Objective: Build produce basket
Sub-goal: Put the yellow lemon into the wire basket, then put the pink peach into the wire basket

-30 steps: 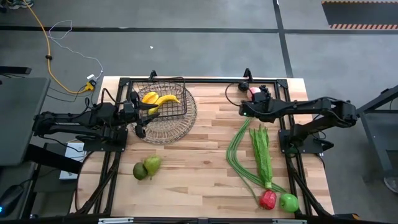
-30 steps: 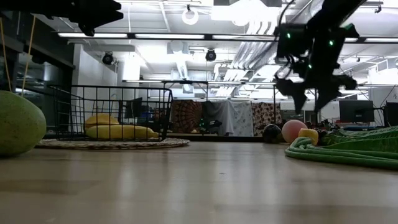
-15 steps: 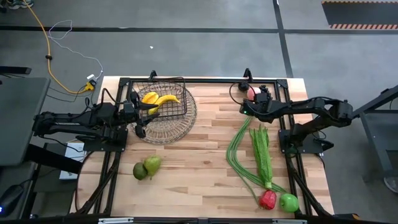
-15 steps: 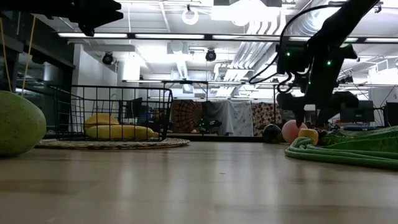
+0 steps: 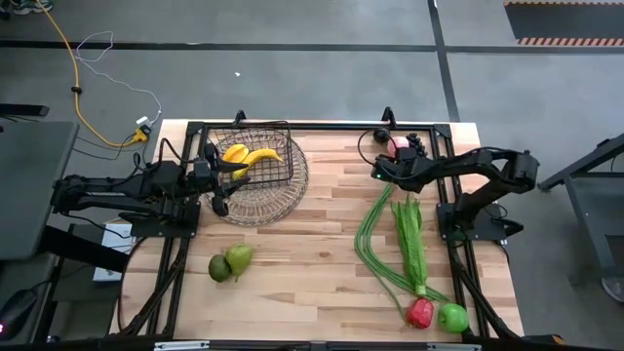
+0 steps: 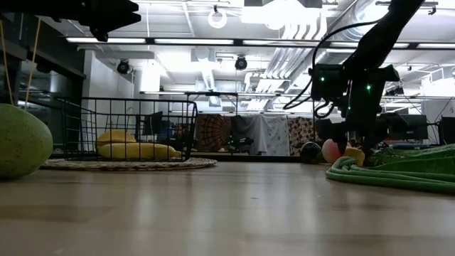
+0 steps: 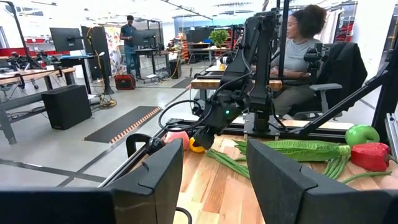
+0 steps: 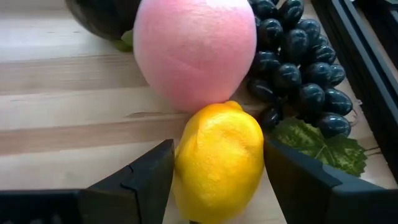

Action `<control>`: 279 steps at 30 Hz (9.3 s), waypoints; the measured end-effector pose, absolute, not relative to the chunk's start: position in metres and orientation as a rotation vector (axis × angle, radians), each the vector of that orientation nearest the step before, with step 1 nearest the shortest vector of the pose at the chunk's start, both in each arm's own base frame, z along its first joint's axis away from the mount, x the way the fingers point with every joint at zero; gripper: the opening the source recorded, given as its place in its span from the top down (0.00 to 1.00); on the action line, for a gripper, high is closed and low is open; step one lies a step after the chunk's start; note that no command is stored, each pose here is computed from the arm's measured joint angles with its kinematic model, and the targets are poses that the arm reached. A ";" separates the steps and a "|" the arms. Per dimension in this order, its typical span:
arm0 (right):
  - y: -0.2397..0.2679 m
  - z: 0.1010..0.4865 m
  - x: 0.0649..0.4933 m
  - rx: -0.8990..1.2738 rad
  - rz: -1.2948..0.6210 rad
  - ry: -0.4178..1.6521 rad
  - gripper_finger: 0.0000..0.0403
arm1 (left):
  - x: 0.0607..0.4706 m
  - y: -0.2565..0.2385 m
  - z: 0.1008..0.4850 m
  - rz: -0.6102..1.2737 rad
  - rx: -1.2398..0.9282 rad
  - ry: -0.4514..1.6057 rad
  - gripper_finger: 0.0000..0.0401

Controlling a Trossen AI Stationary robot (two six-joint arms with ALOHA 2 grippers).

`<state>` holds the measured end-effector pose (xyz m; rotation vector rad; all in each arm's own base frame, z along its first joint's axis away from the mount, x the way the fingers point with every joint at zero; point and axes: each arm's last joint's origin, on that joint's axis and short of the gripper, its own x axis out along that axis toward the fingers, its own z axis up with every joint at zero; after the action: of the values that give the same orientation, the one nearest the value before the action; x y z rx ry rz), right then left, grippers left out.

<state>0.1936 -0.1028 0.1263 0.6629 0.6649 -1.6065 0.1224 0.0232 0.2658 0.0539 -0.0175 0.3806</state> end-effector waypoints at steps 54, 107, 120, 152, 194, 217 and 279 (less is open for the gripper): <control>-0.033 0.233 0.286 0.090 -0.536 0.281 0.62 | 0.123 0.023 0.264 0.360 0.028 -0.005 0.59; -0.092 0.237 0.462 -0.023 -0.219 0.301 0.62 | 0.081 0.015 0.275 0.265 -0.005 -0.109 0.59; -0.114 0.224 0.498 -0.003 -0.230 0.610 0.62 | 0.081 0.015 0.275 0.268 -0.007 -0.109 0.59; -0.105 0.254 0.488 -0.075 -0.201 0.742 0.31 | 0.082 0.015 0.271 0.272 -0.006 -0.072 0.59; -0.037 0.246 0.287 0.078 -0.334 -0.013 0.31 | 0.077 0.014 0.276 0.269 -0.007 -0.134 0.59; -0.037 0.244 0.287 0.058 -0.336 0.006 0.31 | 0.077 0.014 0.276 0.274 0.011 -0.137 0.59; -0.051 0.239 0.269 0.334 -1.109 0.616 0.31 | 0.077 0.014 0.276 0.274 0.028 -0.129 0.59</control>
<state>0.2693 -0.0508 0.2387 0.3343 0.6163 -1.1093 0.0767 0.0142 0.2759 0.0278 -0.1289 0.2737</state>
